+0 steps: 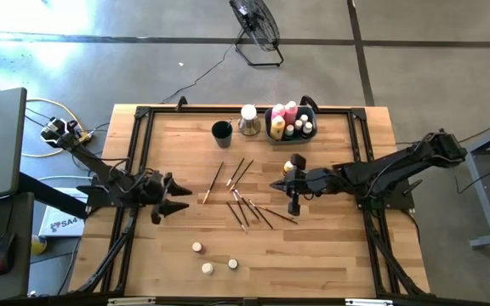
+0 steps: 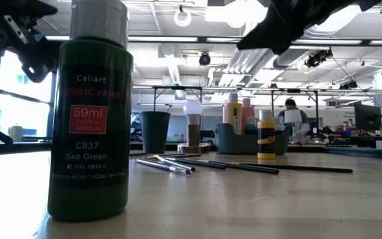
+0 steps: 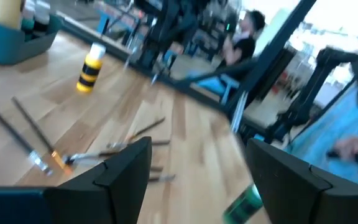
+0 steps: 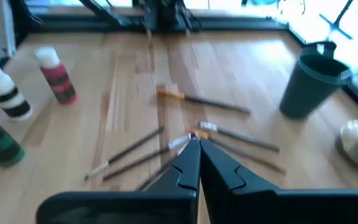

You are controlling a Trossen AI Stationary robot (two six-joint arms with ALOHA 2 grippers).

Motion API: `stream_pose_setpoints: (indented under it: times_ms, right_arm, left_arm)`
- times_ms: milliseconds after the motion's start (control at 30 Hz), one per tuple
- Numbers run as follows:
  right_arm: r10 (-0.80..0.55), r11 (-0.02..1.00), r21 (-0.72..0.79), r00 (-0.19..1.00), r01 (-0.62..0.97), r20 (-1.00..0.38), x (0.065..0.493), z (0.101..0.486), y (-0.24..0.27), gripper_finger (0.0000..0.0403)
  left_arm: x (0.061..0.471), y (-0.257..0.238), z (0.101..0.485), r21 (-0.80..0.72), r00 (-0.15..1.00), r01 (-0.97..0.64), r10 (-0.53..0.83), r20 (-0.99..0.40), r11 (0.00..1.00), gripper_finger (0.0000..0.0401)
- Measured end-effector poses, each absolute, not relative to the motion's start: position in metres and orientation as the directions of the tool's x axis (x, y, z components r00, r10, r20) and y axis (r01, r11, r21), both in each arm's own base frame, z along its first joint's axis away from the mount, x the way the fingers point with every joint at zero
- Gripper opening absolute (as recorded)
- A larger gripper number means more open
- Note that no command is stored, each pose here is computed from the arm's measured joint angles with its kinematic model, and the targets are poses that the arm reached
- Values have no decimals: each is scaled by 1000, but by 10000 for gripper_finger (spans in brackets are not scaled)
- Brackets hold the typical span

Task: Pick & Place Paint Supplies
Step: Put the gold paintbrush into the blue cup

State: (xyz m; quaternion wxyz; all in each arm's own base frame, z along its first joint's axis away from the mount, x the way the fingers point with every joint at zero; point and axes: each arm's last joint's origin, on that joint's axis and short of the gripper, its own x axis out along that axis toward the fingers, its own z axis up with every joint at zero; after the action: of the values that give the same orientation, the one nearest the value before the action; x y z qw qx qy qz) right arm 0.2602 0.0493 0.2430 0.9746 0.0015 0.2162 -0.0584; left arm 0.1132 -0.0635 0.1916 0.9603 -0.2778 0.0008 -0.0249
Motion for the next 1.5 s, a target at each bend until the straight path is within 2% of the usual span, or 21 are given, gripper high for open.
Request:
stream_pose_setpoints:
  times_ms: [67, 267, 433, 733, 900, 1167, 1267, 1500]
  right_arm:
    - [-94, 996, -39, 917, 86, -388, 262, 247, 50, 2]
    - [86, 995, -21, 927, -100, -365, 263, 250, 56, 2]
    - [131, 990, -4, 917, -143, -378, 262, 249, 57, 2]
    - [126, 982, -83, 917, -169, -380, 262, 248, 57, 2]
    - [68, 983, -136, 937, -121, -343, 264, 252, 55, 2]
    - [30, 964, -245, 957, -105, -289, 266, 257, 54, 2]
    - [30, 955, -275, 956, -113, -290, 266, 257, 54, 2]
    - [30, 954, -279, 956, -115, -293, 266, 257, 54, 2]
  left_arm:
    - [113, -63, 195, -547, 999, 49, -31, 42, 836, 260]
    - [113, -62, 195, -530, 999, 24, -3, 40, 847, 260]
    - [113, -62, 195, -530, 999, 29, -10, 39, 848, 260]
    - [113, -63, 195, -526, 999, 38, -22, 37, 850, 260]
    - [113, -63, 195, -527, 999, 33, -16, 38, 849, 260]
    - [113, -62, 196, -599, 999, 40, -14, 49, 800, 260]
    - [113, -61, 198, -612, 998, 14, 31, 63, 791, 260]
    - [115, -62, 224, -598, 997, -29, 63, 37, 801, 260]
